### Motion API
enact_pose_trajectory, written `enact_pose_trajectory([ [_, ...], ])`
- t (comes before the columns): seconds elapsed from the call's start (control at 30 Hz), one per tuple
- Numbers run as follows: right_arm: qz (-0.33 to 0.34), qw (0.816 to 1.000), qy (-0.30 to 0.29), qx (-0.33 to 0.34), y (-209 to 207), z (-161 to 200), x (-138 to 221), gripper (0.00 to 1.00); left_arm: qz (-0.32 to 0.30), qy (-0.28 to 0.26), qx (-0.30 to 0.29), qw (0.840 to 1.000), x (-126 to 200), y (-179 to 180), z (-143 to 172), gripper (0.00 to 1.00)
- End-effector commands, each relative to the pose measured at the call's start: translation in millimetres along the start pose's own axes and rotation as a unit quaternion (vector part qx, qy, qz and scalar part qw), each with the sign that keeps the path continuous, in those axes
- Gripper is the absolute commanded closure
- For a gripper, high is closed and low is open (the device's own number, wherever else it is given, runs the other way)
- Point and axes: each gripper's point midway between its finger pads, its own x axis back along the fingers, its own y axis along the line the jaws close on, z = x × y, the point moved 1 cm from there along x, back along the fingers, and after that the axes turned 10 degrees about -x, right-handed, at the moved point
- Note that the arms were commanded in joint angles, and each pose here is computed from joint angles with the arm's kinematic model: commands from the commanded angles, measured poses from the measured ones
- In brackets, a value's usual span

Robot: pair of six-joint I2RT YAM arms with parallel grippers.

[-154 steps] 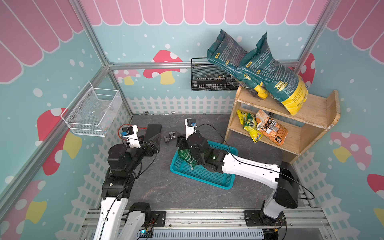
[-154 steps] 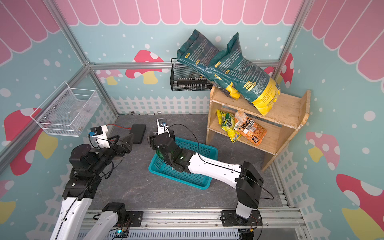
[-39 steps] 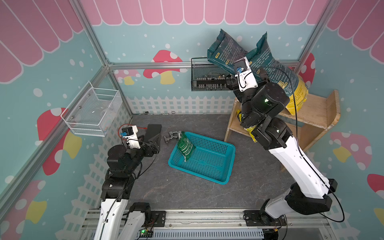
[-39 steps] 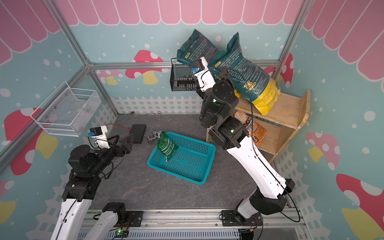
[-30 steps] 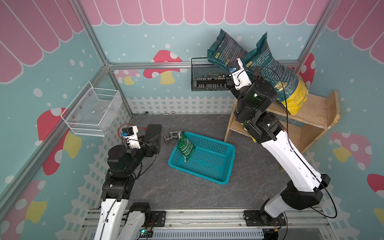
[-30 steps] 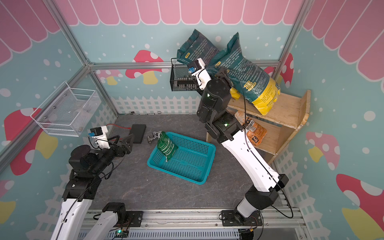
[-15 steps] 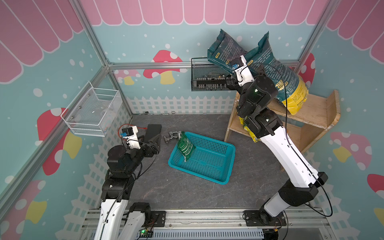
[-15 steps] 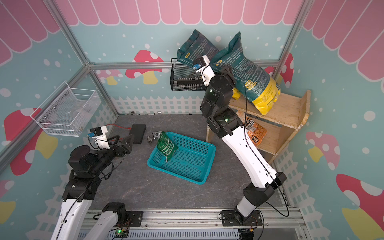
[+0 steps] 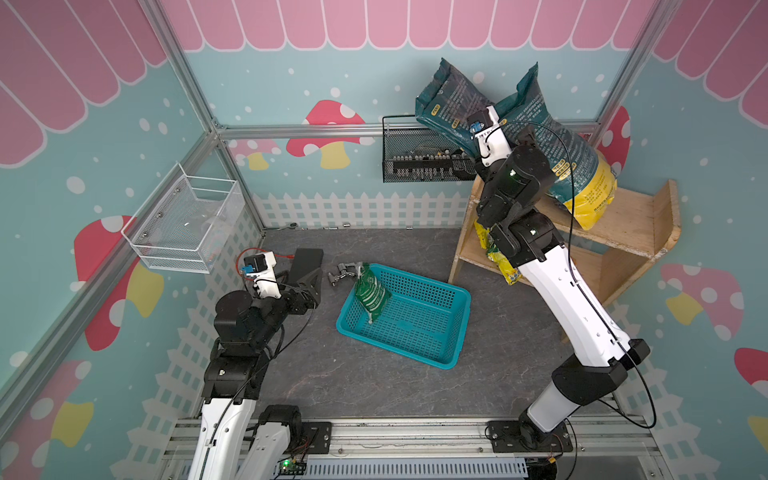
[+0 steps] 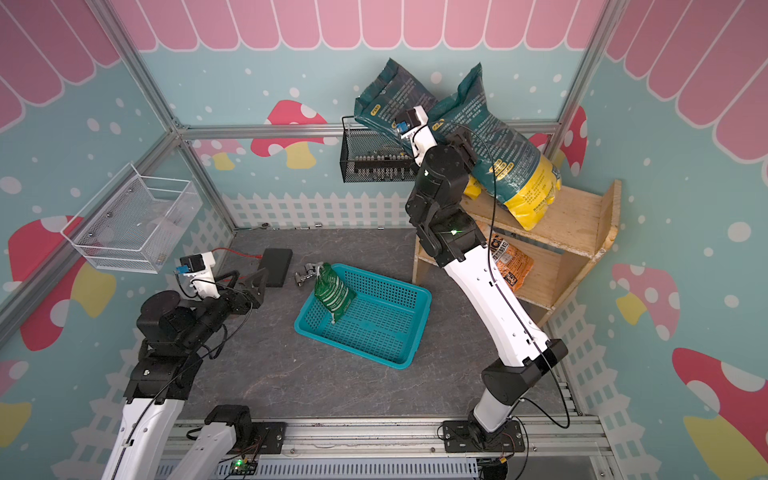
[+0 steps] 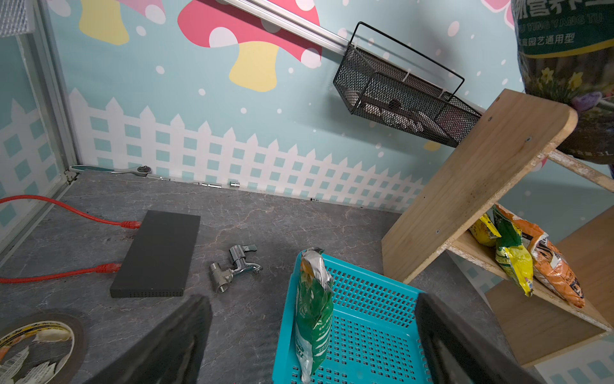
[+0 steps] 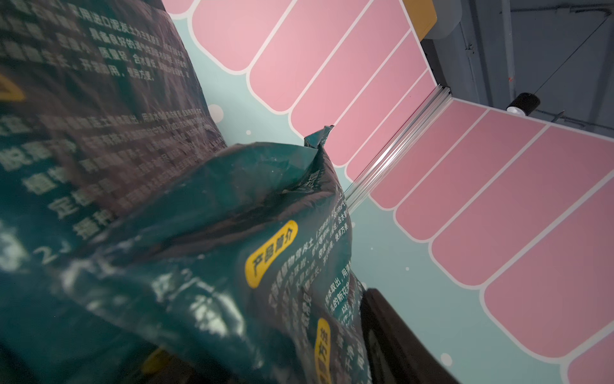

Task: Take down the fertilizer bag from the shelf
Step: Pick up the fertilizer bag from the shelf.

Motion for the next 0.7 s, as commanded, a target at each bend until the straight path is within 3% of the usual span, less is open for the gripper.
enact_pose_trajectory([
  [0.0,0.02,1.0,0.004,-0.022,-11.3,0.7,-7.0,0.74,0.006,-0.004,-0.004,1.0,0.8,-1.2,0.7,0.01],
  [0.07,0.025,0.999,0.005,-0.037,-18.7,0.6,-9.2,0.9,0.006,-0.004,-0.004,1.0,1.1,-1.3,0.6,0.01],
  [0.17,0.021,0.998,0.002,-0.067,-29.6,-1.6,-8.8,1.0,0.006,-0.004,-0.004,1.0,1.1,-1.4,0.7,0.01],
  [0.4,0.032,0.99,-0.009,-0.139,-63.4,-10.1,1.3,1.0,0.006,-0.005,-0.004,1.0,1.3,-1.5,-0.1,0.01],
  [0.67,0.043,0.963,-0.031,-0.264,-127.2,-17.9,34.5,1.0,0.006,-0.005,-0.004,1.0,1.4,-1.6,-0.3,0.01],
])
